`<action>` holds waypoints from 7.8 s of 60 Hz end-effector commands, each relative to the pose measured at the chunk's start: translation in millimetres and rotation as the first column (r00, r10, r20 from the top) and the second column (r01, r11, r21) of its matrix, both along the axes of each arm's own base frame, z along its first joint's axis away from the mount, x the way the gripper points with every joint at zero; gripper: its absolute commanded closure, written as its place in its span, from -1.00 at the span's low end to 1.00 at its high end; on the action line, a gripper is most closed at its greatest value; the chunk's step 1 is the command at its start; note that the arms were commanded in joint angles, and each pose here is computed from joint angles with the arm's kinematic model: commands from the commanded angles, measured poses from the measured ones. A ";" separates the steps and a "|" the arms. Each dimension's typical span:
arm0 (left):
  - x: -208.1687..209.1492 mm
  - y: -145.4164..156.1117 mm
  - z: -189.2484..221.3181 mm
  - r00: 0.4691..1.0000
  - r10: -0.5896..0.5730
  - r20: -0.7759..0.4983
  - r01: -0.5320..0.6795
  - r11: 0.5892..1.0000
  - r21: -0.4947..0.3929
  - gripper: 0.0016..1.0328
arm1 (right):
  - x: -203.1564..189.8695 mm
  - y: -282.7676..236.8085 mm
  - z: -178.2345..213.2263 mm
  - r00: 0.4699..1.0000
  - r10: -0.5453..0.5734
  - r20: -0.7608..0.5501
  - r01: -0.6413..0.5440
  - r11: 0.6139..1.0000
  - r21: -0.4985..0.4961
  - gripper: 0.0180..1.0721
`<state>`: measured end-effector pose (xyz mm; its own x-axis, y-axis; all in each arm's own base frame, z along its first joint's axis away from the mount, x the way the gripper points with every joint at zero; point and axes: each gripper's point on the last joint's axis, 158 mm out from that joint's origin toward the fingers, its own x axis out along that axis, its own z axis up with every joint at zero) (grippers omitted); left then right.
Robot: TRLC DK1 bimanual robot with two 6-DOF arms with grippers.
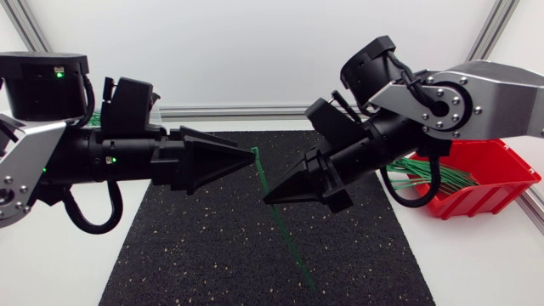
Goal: Take a green cable tie from the red box, thread the tail through the head to close it, then place it in the transparent bin on the left.
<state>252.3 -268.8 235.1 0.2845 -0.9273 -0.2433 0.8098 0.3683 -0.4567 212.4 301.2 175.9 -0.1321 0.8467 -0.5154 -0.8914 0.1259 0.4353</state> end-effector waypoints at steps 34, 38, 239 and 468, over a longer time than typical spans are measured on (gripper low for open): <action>10.9 8.7 4.5 0.990 -0.125 -0.071 0.110 0.977 -0.184 -0.92 | 21.7 41.6 45.2 0.984 0.054 -0.169 -0.018 0.979 0.205 0.89; 10.6 10.7 4.0 0.985 -0.142 -0.094 0.121 0.973 -0.198 -0.92 | 25.0 44.7 40.3 0.983 0.058 -0.176 -0.021 0.978 0.206 0.89; 32.0 9.1 4.6 0.963 -0.113 -0.245 0.035 0.953 -0.301 0.93 | 27.2 44.2 -7.4 0.973 0.040 -0.228 -0.001 0.986 0.165 0.89; 129.7 41.0 -6.9 0.759 -0.132 -0.637 -0.079 0.954 -0.291 0.93 | -39.3 64.3 -92.2 -0.564 0.239 0.790 -0.371 0.782 -0.501 0.53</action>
